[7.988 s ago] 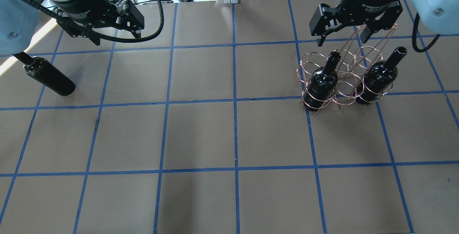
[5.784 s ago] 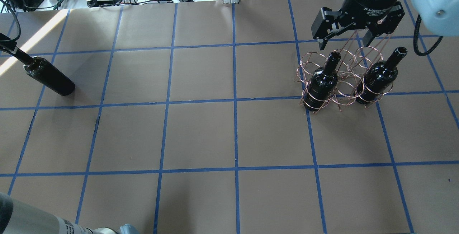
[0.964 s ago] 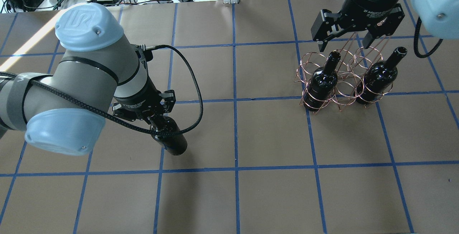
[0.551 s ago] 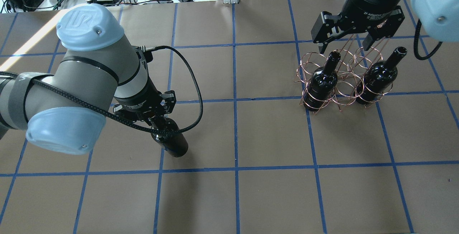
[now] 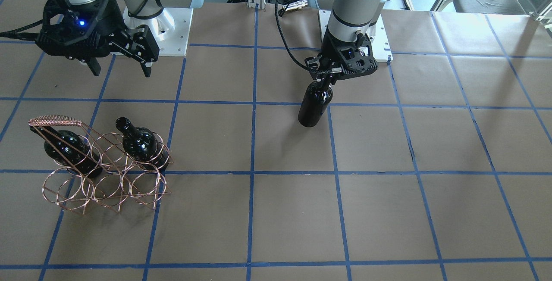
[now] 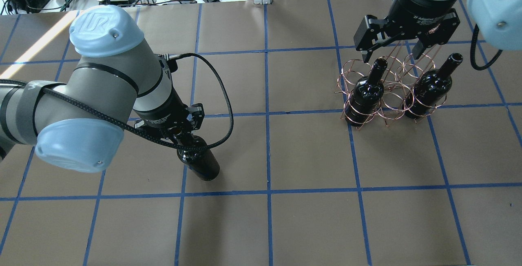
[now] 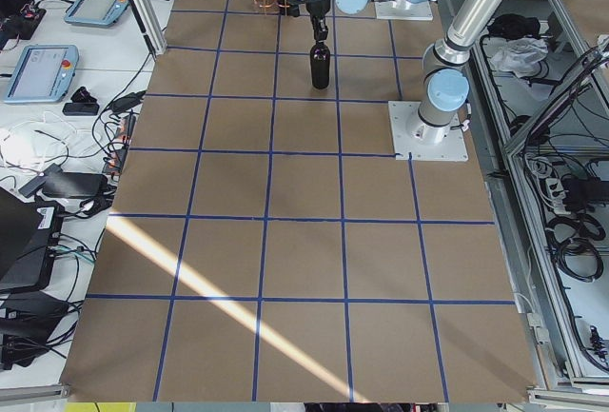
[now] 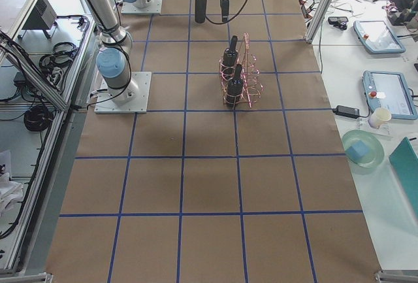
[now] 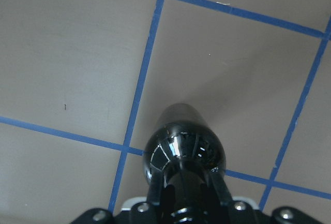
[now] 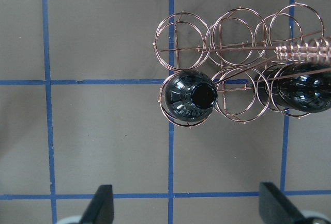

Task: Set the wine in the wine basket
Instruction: 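Reach the right gripper across and grasp the bottle from the left gripper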

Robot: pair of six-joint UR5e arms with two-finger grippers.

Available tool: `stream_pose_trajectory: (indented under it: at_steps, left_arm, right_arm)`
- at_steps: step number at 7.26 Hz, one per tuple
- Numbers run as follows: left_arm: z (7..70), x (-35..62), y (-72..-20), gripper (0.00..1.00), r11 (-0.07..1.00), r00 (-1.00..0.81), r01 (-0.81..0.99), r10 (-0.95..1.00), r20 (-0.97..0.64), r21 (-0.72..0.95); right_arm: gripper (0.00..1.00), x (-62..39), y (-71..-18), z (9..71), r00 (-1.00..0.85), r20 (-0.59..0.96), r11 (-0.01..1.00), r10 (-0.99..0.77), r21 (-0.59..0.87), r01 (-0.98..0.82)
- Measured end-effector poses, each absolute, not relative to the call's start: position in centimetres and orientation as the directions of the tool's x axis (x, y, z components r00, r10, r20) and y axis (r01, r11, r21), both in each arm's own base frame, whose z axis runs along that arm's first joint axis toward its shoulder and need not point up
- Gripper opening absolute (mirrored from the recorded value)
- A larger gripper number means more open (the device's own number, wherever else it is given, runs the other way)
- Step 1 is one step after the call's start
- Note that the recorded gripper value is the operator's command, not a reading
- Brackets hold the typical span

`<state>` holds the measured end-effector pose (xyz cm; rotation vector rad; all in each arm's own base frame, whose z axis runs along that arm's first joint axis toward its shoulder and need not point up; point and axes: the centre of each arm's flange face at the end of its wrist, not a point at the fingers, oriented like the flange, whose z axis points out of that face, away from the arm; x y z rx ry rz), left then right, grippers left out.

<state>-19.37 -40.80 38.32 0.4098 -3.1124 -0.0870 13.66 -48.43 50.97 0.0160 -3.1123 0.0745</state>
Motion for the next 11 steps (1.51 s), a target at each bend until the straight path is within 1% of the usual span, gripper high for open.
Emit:
stream_pose_trajectory:
  at_steps: [1,2,3,4,5,7,9,11]
  left_arm:
    - [38.3,-19.5,-40.8,0.76,0.965,-0.967,-0.256,-0.256,-0.007,0.056]
    - [38.3,-19.8,-40.7,0.92,0.965,-0.967,-0.255,-0.255,-0.007,0.055]
    - [38.4,-20.0,-40.6,1.0,0.964,-0.965,-0.261,-0.261,-0.006,0.056]
    - [38.7,-20.1,-40.7,1.0,0.964,-0.965,-0.263,-0.263,-0.004,0.047]
    - [40.4,-20.0,-41.4,1.0,0.964,-0.964,-0.265,-0.265,0.006,0.018]
    - [47.3,-18.2,-43.8,1.0,0.966,-0.967,-0.256,-0.255,0.026,-0.039]
    - [53.4,-13.1,-45.3,1.0,0.964,-0.966,-0.257,-0.256,0.029,-0.065]
    - [55.5,-9.6,-45.5,1.0,0.961,-0.963,-0.269,-0.267,0.026,-0.065]
  right_arm:
    - [0.99,13.7,-48.4,50.9,-1.0,0.029,0.999,-0.01,-0.048,-0.012]
    - [0.99,13.7,-48.4,50.9,-1.0,0.03,0.999,-0.01,-0.048,-0.012]
    - [0.99,13.6,-48.4,50.9,-1.0,0.03,0.999,-0.01,-0.048,-0.011]
    - [0.99,13.7,-48.4,50.9,-1.0,0.03,0.999,-0.009,-0.048,-0.011]
    - [1.0,13.7,-48.4,50.9,-1.0,0.029,0.999,-0.008,-0.048,-0.01]
    - [0.99,14.6,-48.1,50.9,-1.0,0.027,0.999,-0.016,-0.048,-0.017]
    - [0.99,19.6,-46.9,50.3,-1.0,0.023,0.999,0.008,-0.047,0.007]
    - [0.99,27.0,-45.4,48.7,-0.998,0.009,0.996,0.062,-0.065,0.061]
